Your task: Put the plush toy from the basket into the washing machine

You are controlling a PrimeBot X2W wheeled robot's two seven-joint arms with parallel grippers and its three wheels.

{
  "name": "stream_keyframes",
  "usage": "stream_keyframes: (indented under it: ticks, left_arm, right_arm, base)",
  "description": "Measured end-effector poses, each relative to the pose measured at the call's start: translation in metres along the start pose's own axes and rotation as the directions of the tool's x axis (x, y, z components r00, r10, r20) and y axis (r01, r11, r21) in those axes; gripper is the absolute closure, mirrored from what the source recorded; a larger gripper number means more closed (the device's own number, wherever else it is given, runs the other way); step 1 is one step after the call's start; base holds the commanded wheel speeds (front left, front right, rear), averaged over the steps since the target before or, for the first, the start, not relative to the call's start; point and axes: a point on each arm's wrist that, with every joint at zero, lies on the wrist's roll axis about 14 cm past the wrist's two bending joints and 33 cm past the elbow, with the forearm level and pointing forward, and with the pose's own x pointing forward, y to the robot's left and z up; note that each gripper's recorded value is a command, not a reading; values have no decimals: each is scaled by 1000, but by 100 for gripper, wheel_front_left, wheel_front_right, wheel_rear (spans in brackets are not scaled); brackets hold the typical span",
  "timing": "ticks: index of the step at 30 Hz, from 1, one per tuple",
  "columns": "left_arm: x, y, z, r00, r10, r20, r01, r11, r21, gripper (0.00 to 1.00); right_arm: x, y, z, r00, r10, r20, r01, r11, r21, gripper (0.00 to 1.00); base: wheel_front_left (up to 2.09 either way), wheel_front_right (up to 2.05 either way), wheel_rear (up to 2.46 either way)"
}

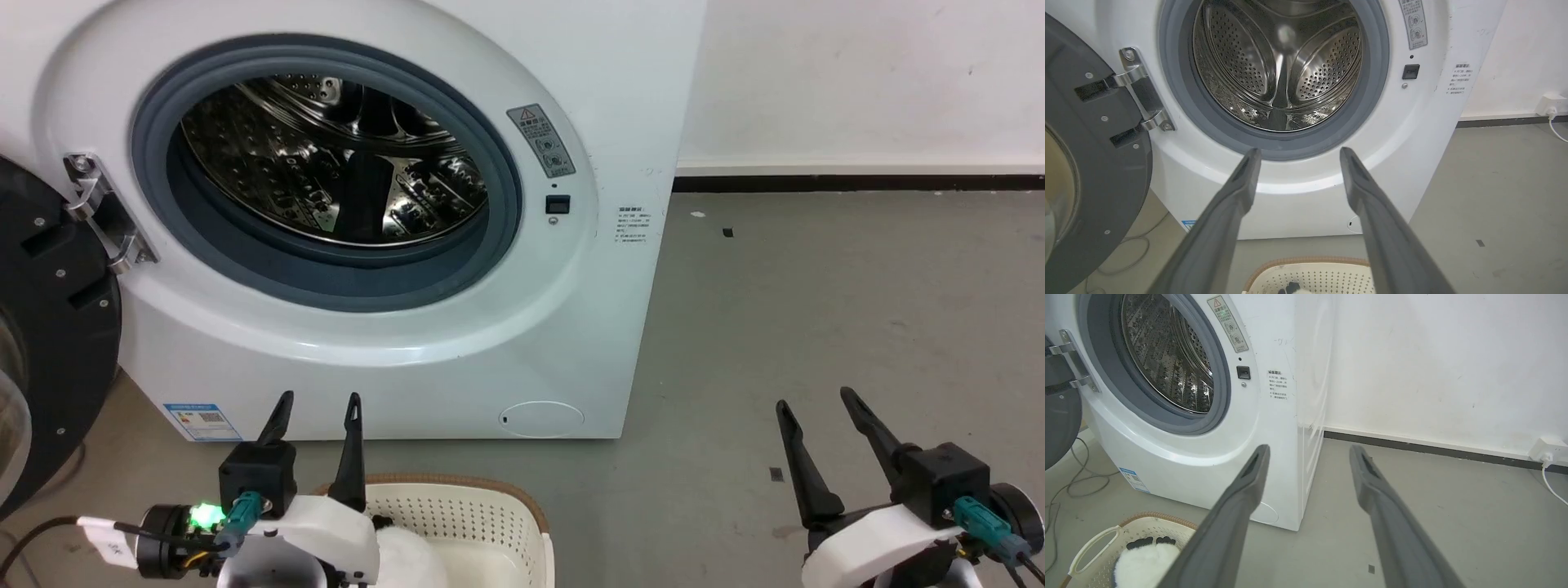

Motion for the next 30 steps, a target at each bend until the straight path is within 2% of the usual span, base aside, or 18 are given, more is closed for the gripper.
stream_keyframes:
  ticks: [17, 26, 27, 30]
  left_arm:
    - [33, -21, -74, 972, -85, -220, 79, 996, -35, 0]
    - [46, -24, -121, 925, -101, -365, 93, 995, -37, 0]
    - [47, -24, -137, 904, -103, -415, 95, 995, -41, 0]
    - [49, -25, -153, 881, -106, -460, 97, 994, -44, 0]
  right_arm:
    - [21, -14, -11, 999, -35, -2, 35, 998, 49, 0]
    - [40, -18, -22, 999, -41, -12, 41, 997, 61, 0]
    - [46, -19, -28, 999, -40, -22, 42, 997, 66, 0]
    - [53, -19, -32, 999, -40, -25, 41, 997, 68, 0]
  base:
    - [0, 0, 0]
    - [0, 0, 0]
    - [0, 0, 0]
    - [0, 0, 0]
